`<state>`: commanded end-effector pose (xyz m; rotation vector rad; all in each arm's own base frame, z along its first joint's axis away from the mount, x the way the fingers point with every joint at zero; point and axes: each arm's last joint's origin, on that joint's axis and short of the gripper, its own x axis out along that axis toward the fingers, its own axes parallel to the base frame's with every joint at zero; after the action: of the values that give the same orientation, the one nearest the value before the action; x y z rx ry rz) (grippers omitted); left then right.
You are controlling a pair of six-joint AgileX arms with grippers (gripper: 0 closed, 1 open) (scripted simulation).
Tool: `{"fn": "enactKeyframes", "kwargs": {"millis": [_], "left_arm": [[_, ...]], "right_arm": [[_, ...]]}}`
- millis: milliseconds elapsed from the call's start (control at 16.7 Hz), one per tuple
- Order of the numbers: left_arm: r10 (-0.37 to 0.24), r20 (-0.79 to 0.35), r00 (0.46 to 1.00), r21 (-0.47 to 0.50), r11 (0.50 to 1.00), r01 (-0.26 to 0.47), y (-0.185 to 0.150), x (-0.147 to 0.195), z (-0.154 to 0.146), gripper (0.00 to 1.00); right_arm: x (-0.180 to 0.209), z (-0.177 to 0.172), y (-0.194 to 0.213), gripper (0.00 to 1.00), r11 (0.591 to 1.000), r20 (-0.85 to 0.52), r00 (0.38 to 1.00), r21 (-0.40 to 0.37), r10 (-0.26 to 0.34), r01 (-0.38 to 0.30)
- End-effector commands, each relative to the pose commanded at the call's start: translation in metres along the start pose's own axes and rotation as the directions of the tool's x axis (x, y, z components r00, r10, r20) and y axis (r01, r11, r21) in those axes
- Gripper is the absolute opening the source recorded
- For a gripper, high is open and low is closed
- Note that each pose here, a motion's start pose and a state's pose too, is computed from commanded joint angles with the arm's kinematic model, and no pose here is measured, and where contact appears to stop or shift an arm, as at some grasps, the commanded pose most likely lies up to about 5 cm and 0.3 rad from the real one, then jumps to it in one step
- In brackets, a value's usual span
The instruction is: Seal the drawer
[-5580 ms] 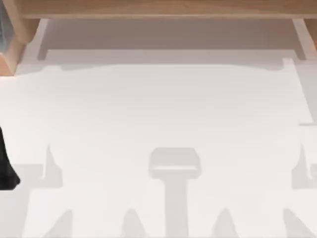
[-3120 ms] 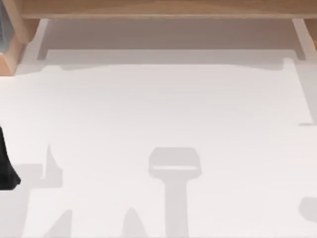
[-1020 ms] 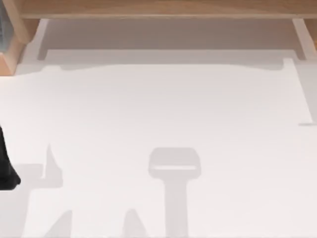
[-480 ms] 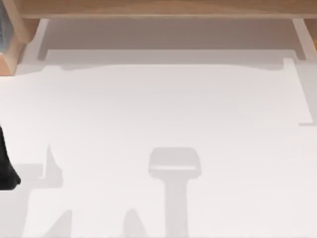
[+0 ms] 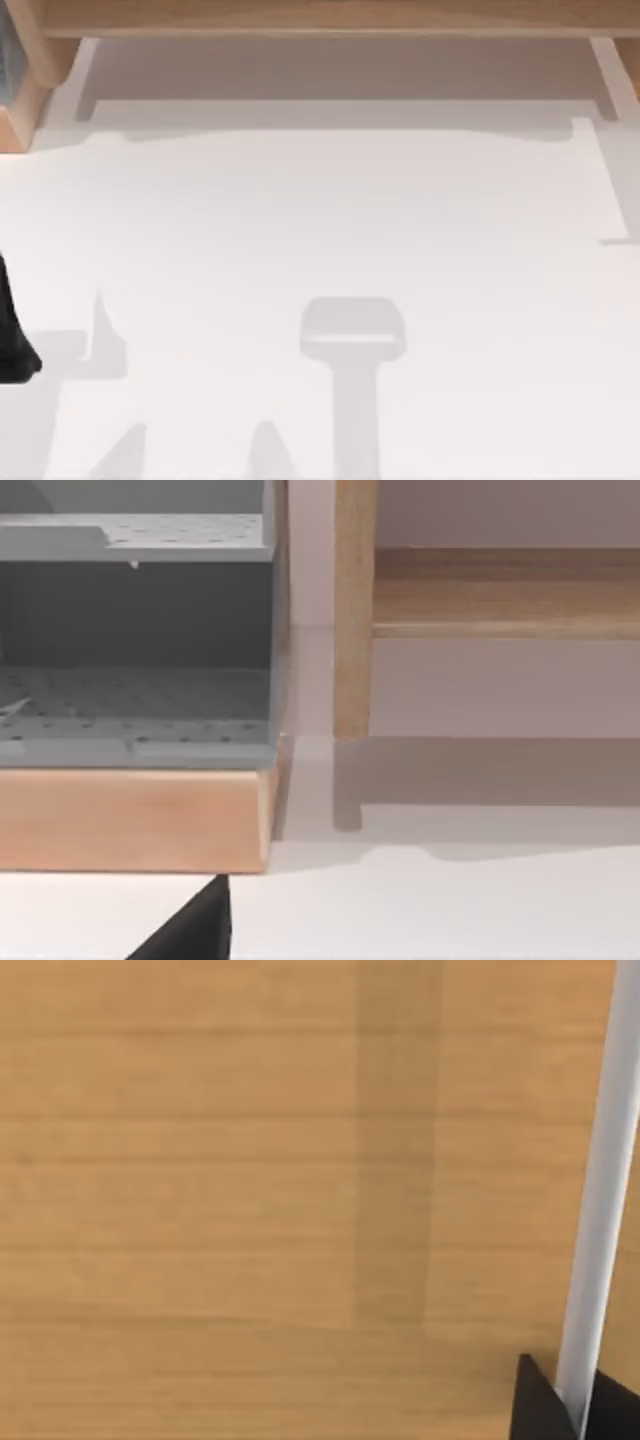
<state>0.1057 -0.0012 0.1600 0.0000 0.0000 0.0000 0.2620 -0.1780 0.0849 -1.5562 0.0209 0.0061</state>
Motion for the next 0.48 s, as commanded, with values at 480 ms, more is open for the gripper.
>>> {"fn": "enactKeyframes", "kwargs": {"millis": [480], "left_arm": [[0.0, 0.0, 1.0, 0.0, 1.0, 0.0, 0.0, 0.0, 0.0, 1.0]], "right_arm": [[0.051, -0.001, -0.004, 0.0, 1.0, -0.003, 1.0, -0.009, -0.013, 0.013]]}}
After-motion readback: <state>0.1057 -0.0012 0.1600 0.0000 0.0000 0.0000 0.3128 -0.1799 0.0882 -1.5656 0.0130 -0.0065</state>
